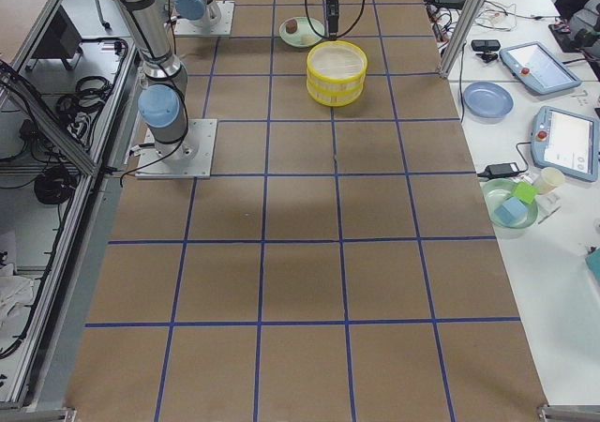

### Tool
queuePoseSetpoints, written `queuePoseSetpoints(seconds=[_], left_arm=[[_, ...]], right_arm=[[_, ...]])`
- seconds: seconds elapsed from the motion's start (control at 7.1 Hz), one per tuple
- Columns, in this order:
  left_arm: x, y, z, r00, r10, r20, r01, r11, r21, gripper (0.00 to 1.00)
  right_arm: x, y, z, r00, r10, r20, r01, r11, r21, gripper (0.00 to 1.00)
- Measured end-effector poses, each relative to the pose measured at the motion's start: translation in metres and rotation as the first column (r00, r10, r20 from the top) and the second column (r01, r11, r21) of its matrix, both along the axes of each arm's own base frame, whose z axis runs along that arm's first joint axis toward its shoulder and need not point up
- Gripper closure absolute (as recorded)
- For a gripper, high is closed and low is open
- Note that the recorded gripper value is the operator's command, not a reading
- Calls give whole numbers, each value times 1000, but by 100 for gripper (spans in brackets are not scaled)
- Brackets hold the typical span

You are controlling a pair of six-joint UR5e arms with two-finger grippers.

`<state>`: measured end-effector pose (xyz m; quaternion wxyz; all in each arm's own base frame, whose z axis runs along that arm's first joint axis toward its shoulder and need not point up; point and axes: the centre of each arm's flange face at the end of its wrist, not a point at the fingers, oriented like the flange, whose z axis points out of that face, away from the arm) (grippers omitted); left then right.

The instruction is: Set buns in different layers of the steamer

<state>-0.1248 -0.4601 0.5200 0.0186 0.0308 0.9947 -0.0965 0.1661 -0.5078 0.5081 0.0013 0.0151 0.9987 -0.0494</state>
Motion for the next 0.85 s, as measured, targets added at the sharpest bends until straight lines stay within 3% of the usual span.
queuePoseSetpoints(seconds=[0.42, 0.85], left_arm=[[2, -18, -22, 1000, -7, -3, 7, 999, 39, 0], [2, -29, -56, 997, -78, -5, 78, 991, 109, 0]], right_arm=[[0, 0, -2, 1000, 6, -1, -6, 1000, 4, 0], [0, -1, -3, 1000, 11, -2, -11, 1000, 6, 0]])
